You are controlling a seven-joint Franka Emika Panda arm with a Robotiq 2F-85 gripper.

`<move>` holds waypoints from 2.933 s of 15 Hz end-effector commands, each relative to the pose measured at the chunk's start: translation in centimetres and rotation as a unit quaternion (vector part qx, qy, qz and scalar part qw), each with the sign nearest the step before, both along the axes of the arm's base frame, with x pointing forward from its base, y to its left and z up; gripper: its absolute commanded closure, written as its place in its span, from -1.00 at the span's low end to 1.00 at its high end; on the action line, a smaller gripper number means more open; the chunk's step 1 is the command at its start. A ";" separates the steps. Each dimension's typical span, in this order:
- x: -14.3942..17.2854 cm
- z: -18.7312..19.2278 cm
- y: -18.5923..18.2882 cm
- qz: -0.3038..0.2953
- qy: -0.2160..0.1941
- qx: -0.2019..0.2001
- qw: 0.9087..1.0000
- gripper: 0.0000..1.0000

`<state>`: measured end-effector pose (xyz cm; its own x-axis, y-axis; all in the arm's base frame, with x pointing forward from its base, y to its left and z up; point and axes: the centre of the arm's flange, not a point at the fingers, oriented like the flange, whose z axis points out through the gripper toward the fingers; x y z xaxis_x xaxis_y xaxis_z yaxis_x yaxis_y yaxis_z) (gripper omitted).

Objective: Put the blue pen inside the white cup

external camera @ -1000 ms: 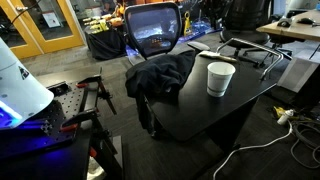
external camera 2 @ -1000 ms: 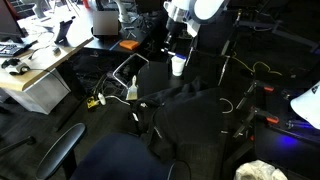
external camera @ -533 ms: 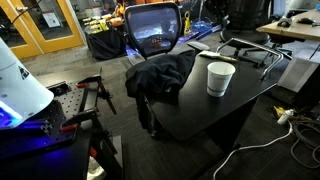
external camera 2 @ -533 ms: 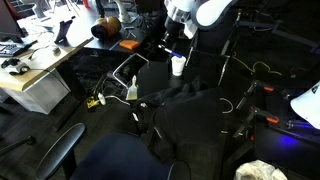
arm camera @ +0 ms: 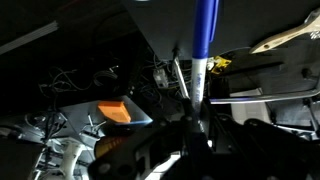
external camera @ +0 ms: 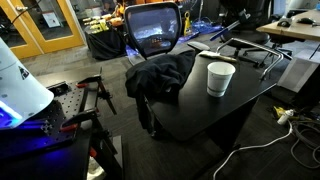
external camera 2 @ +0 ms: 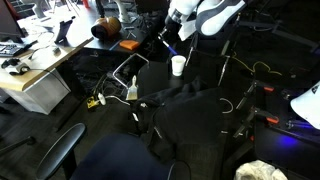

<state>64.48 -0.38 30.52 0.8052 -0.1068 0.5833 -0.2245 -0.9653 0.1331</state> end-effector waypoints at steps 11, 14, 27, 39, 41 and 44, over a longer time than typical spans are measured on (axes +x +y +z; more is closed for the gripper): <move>-1.3 -1.1 1.8 -0.203 -0.125 -0.080 0.968 0.94; -1.3 -1.7 2.1 -0.220 -0.131 -0.080 0.963 0.94; -1.6 -2.3 0.0 -0.321 -0.123 -0.126 0.931 0.94; -1.0 -5.5 -2.1 -0.323 -0.109 -0.143 0.929 0.94; -1.0 -6.2 -2.4 -0.319 -0.109 -0.145 0.930 0.94; -0.8 -7.0 -2.5 -0.306 -0.109 -0.142 0.935 0.94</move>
<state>62.91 -2.44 24.13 0.5020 -0.3417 0.7945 -0.7906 -0.5538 0.2613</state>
